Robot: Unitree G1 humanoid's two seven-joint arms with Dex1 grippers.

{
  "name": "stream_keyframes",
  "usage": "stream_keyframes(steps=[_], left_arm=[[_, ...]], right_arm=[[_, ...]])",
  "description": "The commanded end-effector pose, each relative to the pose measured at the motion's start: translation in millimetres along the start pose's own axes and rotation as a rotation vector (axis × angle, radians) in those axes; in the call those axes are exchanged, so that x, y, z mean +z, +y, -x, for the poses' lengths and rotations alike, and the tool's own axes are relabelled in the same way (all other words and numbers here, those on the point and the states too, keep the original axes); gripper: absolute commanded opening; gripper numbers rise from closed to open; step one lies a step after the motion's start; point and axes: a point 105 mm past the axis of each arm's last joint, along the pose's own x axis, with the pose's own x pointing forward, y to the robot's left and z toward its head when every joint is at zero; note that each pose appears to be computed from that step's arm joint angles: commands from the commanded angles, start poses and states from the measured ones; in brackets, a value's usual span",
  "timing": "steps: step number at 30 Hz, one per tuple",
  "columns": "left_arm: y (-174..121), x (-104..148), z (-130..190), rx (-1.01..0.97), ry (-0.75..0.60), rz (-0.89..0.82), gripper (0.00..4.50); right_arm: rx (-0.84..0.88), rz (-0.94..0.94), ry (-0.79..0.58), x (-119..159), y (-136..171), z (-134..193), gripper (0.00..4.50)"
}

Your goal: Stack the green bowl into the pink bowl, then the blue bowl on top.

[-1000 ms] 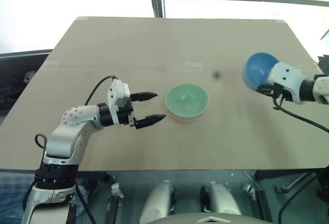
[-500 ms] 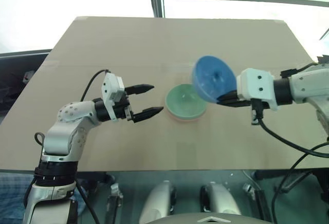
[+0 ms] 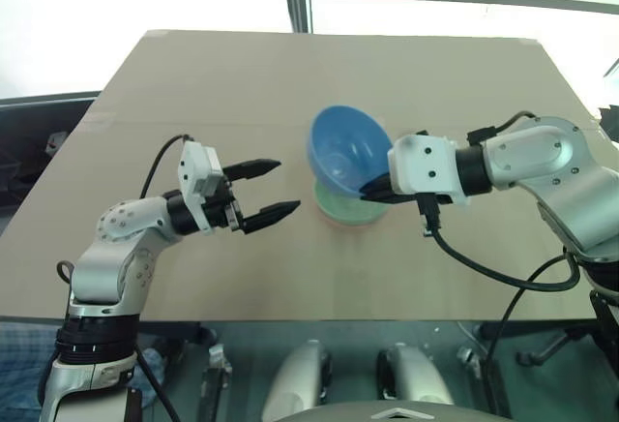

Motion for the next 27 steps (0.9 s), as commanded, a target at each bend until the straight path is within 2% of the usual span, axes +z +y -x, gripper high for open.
stream_keyframes(steps=[1, 3, 7, 11, 14, 16, 21, 24, 27], left_arm=[[-2, 14, 2, 0.0, -0.028, -0.05, 4.5], [-1, 12, 3, 0.013, -0.015, -0.051, 4.5], [0, 7, 3, 0.037, 0.018, -0.074, 4.5], [6, 3, 3, 0.099, 0.043, -0.084, 4.5], [7, -3, 5, 0.128, 0.073, -0.087, 4.5], [8, -7, 7, 0.153, 0.1, -0.106, 4.5], [6, -14, 17, 0.179, 0.128, -0.106, 4.5], [7, -16, 22, 0.198, 0.141, -0.107, 4.5], [7, -13, 26, 0.203, 0.133, -0.107, 4.5]], right_arm=[[-0.06, 0.049, -0.022, 12, -13, 6, 1.21], [-0.079, 0.016, -0.006, 9, -18, 10, 1.8], [-0.104, -0.038, 0.013, 3, -23, 24, 1.8], [-0.177, -0.263, -0.079, -10, -24, 52, 1.8], [-0.298, -0.415, -0.145, -38, -21, 75, 1.8], [-0.352, -0.499, -0.148, -57, -13, 89, 1.8], [-0.443, -0.624, -0.013, -116, 36, 115, 1.8], [-0.46, -0.672, -0.006, -127, 57, 123, 1.8], [-0.48, -0.65, -0.056, -121, 65, 131, 1.8]])
